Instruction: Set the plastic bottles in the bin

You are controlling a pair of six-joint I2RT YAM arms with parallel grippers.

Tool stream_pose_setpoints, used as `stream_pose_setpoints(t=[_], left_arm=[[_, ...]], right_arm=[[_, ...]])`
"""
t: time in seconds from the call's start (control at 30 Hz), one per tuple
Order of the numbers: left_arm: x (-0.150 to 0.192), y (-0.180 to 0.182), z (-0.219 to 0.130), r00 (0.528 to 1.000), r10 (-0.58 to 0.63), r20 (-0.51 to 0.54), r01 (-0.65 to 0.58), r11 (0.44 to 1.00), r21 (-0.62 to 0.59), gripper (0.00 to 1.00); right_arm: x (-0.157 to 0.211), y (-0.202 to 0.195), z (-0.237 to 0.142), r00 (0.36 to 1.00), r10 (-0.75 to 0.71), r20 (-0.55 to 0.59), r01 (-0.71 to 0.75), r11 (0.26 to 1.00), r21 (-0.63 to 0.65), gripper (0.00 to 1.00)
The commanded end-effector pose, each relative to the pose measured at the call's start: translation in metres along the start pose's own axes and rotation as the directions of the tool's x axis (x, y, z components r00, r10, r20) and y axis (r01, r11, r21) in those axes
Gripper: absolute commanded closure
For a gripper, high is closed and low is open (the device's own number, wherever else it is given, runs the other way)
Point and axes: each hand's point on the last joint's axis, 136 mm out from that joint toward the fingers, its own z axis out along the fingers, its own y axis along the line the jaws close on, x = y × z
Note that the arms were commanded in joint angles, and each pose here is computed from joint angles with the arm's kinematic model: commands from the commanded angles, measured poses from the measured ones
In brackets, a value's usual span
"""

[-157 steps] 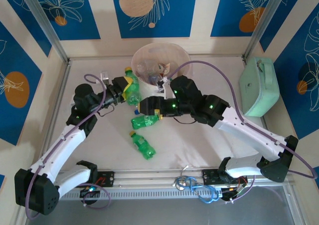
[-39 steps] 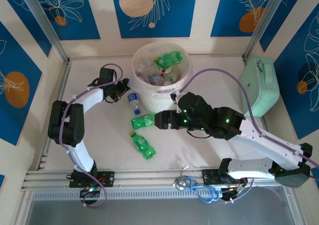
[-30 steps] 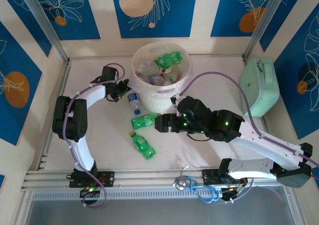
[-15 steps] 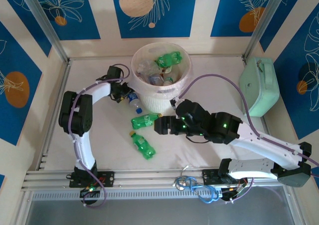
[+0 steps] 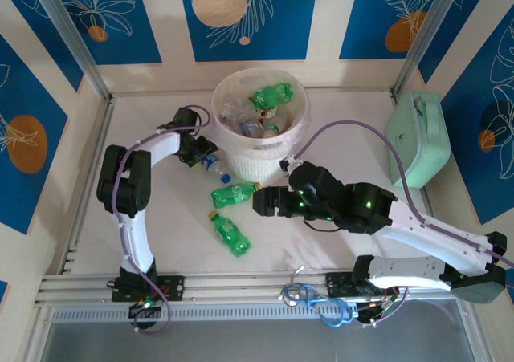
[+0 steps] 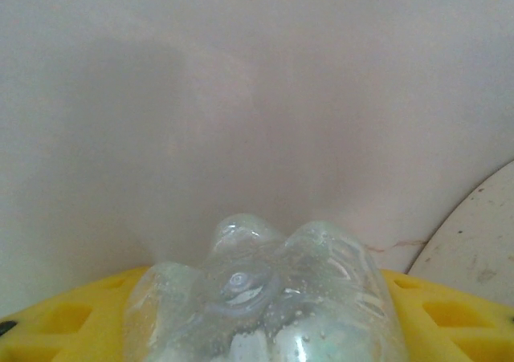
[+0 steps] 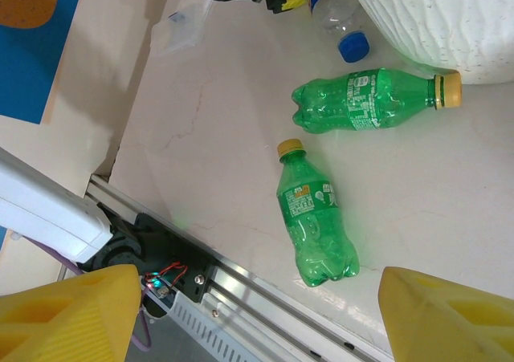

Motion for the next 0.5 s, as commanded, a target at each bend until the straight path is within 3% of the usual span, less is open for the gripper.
stream_pose_setpoints(t=[0.0, 0.2, 0.47], left_arm=[[0.004, 0.017, -0.022, 1.000, 0.010, 0.028, -0.008, 0.998, -0.064, 0.44], [0.006, 0.037, -0.072, 0.994, -0.021, 0.106, 0.026, 0.998, -0.048, 0.44], [0.019, 0.038, -0.174, 0.960, -0.052, 0.274, 0.034, 0.997, 0.069, 0.42]], right_arm=[[-0.001, -0.001, -0.006, 1.000, 0.003, 0.015, -0.003, 1.000, 0.003, 0.22], [-0.010, 0.001, -0.021, 0.999, -0.013, 0.048, 0.013, 1.000, -0.005, 0.22], [-0.022, 0.018, -0.033, 0.999, -0.006, 0.052, 0.011, 0.994, -0.107, 0.22]])
